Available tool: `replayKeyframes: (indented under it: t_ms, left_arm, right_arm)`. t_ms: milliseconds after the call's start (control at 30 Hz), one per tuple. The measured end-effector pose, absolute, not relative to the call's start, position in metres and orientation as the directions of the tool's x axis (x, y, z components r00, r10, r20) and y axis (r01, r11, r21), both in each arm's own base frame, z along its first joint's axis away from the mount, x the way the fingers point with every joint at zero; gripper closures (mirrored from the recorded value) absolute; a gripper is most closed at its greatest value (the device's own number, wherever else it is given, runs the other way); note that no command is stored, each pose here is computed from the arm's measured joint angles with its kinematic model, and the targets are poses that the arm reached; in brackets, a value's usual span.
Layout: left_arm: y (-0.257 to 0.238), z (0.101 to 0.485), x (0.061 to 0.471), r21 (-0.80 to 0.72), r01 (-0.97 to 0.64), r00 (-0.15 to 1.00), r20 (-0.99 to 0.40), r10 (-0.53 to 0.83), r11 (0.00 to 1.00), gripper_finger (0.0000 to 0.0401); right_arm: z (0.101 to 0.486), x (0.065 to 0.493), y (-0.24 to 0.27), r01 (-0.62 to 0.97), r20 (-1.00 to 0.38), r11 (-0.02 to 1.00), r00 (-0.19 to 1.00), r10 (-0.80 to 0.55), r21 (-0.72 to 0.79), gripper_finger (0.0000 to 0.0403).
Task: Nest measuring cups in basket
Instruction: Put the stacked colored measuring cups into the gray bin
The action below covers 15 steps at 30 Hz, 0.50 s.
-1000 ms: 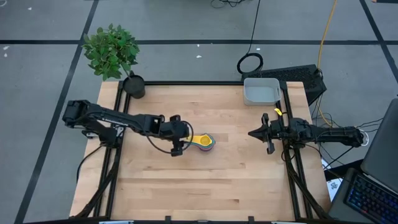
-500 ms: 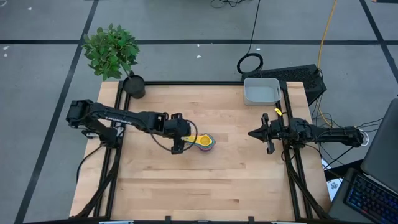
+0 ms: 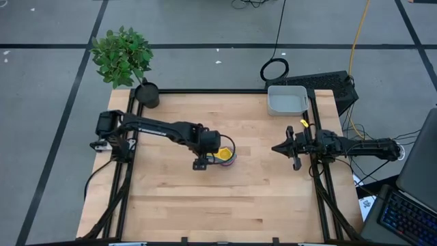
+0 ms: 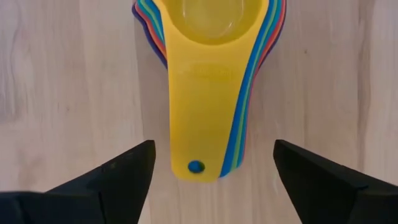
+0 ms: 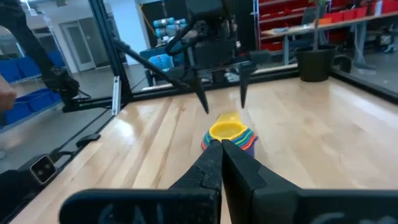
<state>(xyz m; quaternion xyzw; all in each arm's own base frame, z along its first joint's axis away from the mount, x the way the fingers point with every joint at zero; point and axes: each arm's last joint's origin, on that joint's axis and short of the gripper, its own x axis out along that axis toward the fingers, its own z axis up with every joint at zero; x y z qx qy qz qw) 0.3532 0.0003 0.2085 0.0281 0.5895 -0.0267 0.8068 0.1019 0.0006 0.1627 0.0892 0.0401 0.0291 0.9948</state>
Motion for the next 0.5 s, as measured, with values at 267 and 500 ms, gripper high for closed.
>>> replayKeyframes:
  t_ms: [267, 500]
  left_arm:
    - [0.007, 0.205, 0.357, 0.013, 0.056, 0.316, -0.949, -0.005, 0.998, 0.0068]
    - [0.004, 0.193, 0.364, -0.056, 0.072, 0.31, -0.948, -0.076, 0.996, 0.0068]
  right_arm:
    - [0.161, 0.103, 0.001, -0.046, -0.098, 0.979, 0.993, 0.067, 0.196, 0.0403]
    - [0.161, 0.103, 0.001, -0.049, -0.099, 0.979, 0.993, 0.07, 0.197, 0.0403]
